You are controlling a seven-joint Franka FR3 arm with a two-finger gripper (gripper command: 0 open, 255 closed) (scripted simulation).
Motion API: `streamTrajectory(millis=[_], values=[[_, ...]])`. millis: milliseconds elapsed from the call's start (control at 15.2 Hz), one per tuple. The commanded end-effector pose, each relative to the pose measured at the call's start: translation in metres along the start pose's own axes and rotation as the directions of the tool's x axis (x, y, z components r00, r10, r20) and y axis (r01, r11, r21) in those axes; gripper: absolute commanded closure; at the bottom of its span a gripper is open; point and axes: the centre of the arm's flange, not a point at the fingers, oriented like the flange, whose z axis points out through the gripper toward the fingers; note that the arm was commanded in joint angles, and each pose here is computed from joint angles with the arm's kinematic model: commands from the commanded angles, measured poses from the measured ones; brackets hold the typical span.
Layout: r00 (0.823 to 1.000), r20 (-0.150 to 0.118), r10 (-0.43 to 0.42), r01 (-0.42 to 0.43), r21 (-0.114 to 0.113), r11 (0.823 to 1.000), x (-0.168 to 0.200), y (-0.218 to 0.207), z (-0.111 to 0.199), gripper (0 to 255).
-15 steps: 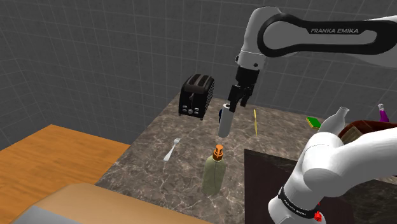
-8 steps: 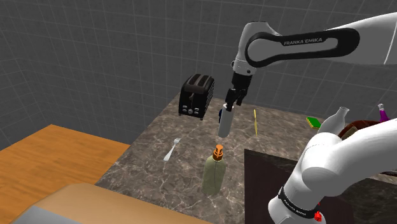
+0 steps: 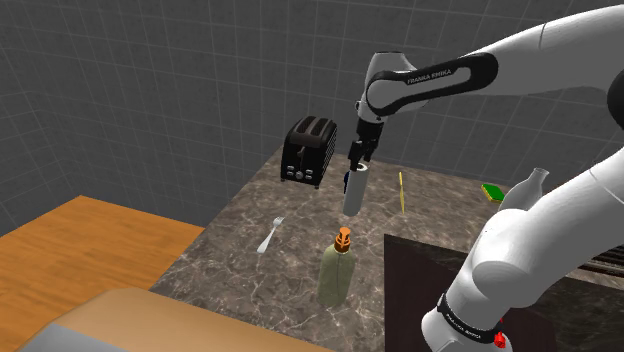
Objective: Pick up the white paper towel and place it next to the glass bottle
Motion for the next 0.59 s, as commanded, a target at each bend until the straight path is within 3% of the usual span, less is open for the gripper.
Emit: streamTrajectory(millis=[0, 198, 528], values=[[1.0, -0.008, -0.01, 0.01, -0.017, 1.0, 0.013, 0.016, 0.01, 0], [1.0, -0.018, -0.024, 0.023, -0.041, 0.999, 0.033, 0.043, 0.024, 0], [1.0, -0.018, -0.024, 0.023, -0.042, 0.999, 0.034, 0.044, 0.046, 0]])
